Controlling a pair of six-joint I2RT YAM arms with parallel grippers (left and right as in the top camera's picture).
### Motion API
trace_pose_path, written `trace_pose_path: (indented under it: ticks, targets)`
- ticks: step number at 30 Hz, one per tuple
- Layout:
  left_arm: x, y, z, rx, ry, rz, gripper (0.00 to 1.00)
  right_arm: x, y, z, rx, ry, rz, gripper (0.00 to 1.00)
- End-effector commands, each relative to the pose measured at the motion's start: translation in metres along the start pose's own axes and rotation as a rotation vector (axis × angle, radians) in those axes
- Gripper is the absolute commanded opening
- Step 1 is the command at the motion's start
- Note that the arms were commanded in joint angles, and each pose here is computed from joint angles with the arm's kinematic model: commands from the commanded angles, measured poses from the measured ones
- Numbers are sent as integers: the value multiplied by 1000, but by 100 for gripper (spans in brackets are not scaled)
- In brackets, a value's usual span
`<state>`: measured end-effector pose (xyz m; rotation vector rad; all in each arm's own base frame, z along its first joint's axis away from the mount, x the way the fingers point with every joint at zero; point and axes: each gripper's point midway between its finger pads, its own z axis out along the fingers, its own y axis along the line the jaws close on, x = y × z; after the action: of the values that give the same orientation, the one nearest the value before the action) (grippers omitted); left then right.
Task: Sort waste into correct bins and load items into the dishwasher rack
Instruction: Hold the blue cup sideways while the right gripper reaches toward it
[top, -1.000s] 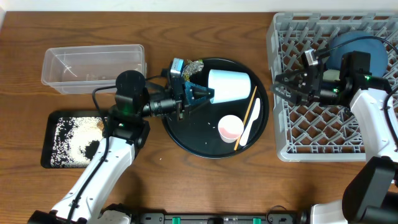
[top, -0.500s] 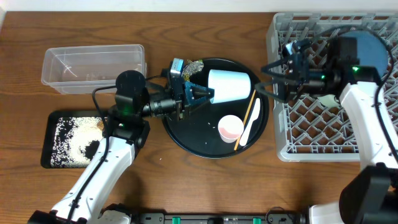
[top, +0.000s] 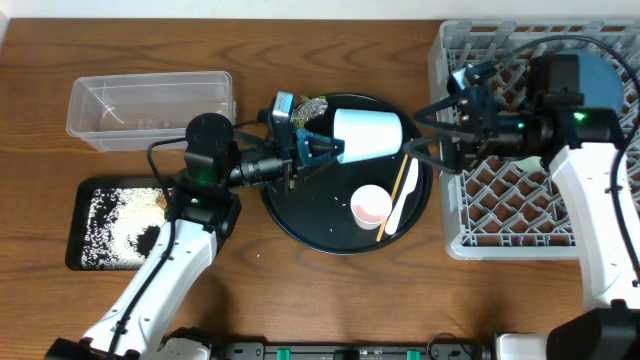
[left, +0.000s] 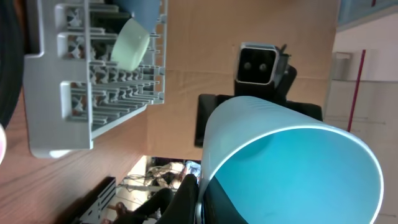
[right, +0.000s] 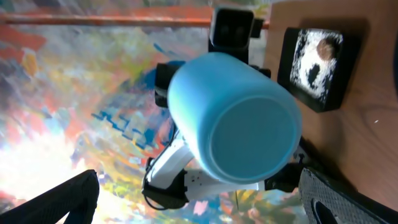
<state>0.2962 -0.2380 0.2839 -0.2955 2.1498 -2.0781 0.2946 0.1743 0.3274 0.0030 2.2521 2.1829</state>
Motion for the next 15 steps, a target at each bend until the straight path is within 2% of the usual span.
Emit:
trace_pose_path:
  ticks: [1, 15]
  targets:
    - [0, -8, 0, 23, 1, 7, 6, 3, 5, 3, -13, 16, -1, 99]
    - [9, -15, 7, 43, 24, -2, 6, 2, 0, 6, 13, 15, -13, 99]
